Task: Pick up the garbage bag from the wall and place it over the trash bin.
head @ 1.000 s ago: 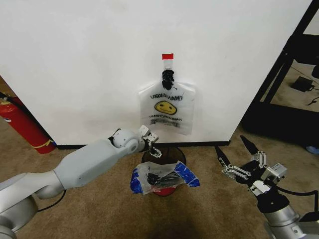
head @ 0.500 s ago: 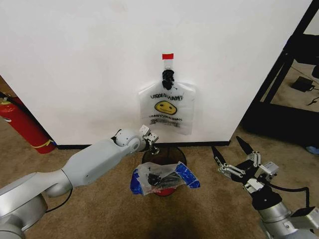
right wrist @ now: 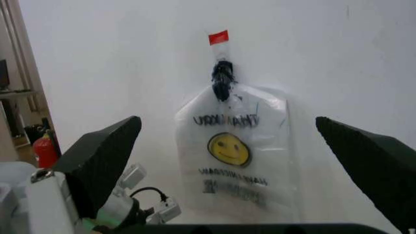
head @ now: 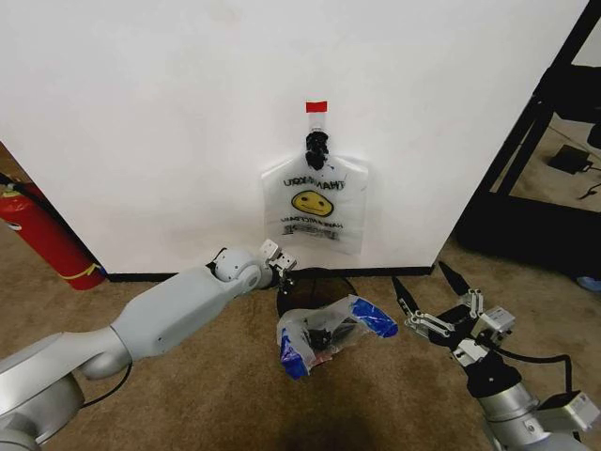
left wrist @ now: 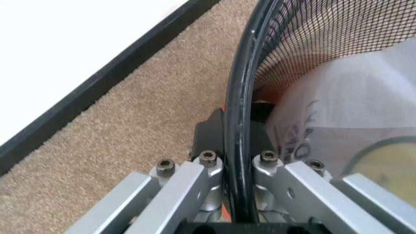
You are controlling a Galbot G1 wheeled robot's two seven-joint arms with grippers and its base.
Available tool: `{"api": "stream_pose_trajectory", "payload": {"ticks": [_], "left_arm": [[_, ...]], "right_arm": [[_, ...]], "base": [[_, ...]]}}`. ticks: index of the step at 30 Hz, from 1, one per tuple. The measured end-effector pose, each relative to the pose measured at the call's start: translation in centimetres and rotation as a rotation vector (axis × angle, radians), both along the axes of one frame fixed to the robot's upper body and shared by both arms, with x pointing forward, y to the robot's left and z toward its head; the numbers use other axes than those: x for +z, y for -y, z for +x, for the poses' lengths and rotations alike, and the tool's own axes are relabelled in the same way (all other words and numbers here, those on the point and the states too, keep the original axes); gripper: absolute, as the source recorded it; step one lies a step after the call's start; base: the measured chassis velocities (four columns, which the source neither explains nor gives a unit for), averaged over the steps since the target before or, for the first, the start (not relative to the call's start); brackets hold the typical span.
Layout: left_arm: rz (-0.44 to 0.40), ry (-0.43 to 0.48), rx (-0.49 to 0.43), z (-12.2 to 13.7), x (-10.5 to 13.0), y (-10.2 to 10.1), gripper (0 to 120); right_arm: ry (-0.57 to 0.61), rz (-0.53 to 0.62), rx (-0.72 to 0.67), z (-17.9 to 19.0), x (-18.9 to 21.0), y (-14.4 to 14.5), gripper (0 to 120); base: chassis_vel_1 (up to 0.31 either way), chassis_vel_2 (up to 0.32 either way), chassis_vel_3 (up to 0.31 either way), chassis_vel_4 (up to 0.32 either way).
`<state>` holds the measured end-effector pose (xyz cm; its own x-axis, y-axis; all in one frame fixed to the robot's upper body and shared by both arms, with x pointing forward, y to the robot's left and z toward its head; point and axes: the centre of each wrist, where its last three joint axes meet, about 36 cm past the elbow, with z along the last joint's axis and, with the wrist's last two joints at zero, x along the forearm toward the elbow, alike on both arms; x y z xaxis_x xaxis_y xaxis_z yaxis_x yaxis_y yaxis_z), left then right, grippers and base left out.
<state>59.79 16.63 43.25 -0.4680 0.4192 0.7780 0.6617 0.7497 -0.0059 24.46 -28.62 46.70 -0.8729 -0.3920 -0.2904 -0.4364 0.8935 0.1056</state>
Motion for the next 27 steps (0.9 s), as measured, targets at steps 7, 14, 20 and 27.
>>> {"api": "stream_pose_trajectory", "payload": {"ticks": [7, 14, 20, 27], "left_arm": [[-0.058, 0.000, 0.073, -2.0, 1.2, -1.7, 0], [-0.090, -0.012, 0.277, -4.2, 2.0, -4.8, 0], [-0.116, -0.049, 0.472, -5.5, 2.5, -6.6, 0], [-0.173, -0.045, 0.642, -7.8, 4.3, -7.9, 0]], "right_arm": [[-0.006, 0.007, -0.010, 0.1, -0.2, -0.1, 100], [-0.044, 0.023, -0.053, 0.7, -0.9, -0.7, 100], [-0.075, 0.013, -0.088, 1.3, -1.4, -0.5, 100], [-0.096, 0.001, -0.110, 1.8, -2.1, -0.3, 100]], "base": [[0.000, 0.000, 0.000, 0.000], [0.000, 0.000, 0.000, 0.000], [0.000, 0.000, 0.000, 0.000], [0.000, 0.000, 0.000, 0.000]]}}
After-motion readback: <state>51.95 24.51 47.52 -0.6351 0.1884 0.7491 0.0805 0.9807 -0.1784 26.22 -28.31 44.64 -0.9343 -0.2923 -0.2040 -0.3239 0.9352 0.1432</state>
